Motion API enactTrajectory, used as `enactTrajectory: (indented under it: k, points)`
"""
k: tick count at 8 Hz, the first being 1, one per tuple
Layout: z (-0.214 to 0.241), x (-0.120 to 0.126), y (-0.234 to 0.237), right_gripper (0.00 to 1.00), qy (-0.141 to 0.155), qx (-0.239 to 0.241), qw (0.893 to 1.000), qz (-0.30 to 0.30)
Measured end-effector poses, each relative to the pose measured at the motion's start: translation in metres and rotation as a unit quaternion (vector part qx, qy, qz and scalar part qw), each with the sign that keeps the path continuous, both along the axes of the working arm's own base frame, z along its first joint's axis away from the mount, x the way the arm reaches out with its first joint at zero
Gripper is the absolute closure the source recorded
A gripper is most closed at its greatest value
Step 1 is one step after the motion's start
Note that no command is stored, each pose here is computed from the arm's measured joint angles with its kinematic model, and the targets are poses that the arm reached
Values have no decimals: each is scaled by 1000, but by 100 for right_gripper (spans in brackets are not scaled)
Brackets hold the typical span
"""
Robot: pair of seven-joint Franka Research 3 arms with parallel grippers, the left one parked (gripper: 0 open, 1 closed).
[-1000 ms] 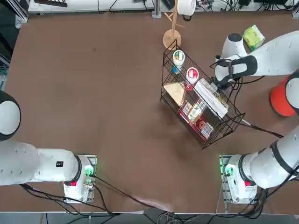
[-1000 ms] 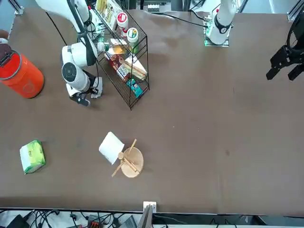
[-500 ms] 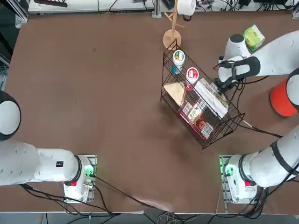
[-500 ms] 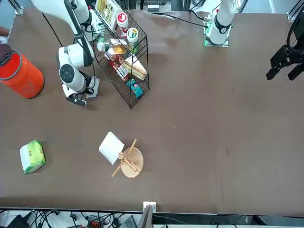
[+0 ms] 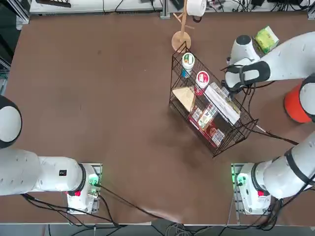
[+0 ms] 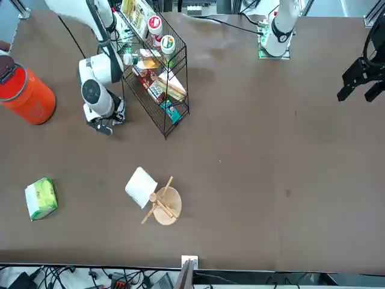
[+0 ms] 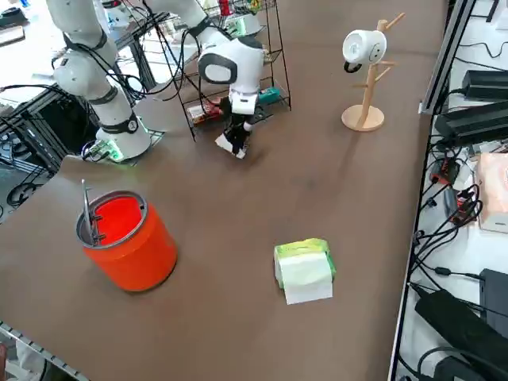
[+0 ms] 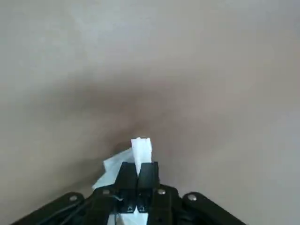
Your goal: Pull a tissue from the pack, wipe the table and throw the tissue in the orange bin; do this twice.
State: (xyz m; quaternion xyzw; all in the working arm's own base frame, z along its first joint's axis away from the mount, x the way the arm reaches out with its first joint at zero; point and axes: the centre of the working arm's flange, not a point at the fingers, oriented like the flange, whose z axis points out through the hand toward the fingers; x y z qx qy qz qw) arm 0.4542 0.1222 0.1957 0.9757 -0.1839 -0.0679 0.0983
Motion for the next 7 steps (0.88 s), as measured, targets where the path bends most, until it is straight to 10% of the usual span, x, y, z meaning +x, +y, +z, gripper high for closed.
enactTrajectory:
  k: [7]
  points:
    - [11,17,42,99,-33,-8,999,-42]
